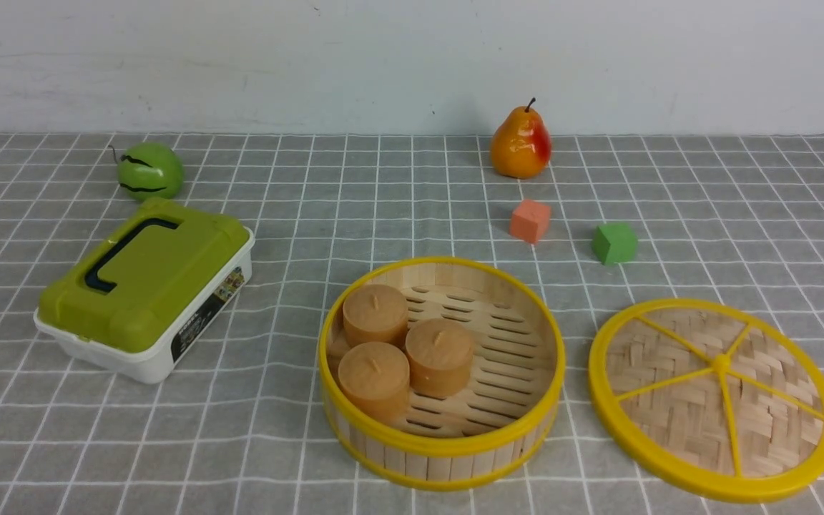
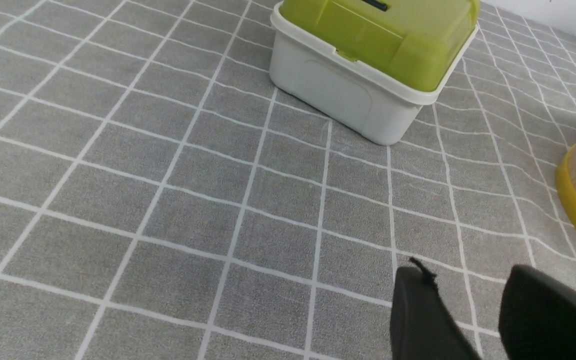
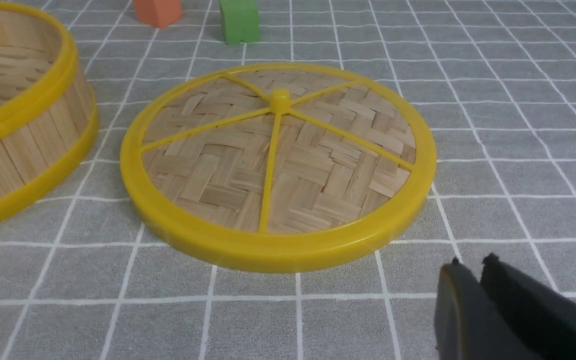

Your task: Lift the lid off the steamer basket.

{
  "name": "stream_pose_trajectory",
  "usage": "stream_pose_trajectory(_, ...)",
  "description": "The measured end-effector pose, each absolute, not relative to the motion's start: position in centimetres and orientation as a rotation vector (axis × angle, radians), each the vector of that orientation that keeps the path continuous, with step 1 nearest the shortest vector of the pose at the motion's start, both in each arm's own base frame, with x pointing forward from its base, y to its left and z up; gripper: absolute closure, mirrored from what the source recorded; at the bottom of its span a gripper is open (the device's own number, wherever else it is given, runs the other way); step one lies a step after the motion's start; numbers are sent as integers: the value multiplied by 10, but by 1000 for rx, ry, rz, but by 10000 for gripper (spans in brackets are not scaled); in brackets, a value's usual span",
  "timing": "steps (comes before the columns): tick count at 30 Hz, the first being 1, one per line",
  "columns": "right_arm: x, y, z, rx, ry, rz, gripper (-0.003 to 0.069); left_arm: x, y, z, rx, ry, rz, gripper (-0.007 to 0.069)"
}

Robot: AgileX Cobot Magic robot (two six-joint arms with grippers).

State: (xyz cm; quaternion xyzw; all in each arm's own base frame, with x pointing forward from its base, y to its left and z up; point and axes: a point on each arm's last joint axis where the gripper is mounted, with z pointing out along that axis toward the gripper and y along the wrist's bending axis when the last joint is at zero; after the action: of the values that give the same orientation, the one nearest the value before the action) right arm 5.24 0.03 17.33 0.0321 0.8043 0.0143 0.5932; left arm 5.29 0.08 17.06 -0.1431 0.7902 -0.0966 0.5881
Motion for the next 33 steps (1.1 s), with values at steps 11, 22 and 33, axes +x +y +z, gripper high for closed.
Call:
stream_pose_trajectory(11,52,0,173,74,1871,33,611,53,1,171,-333,1841,-225,386)
stream_pose_trajectory(22,52,0,173,71,1872,31,596,53,1,171,-333,1841,-225,386)
stream_pose_trajectory(33,52,0,173,70,1872,30,594,53,1,171,-333,1841,-225,386)
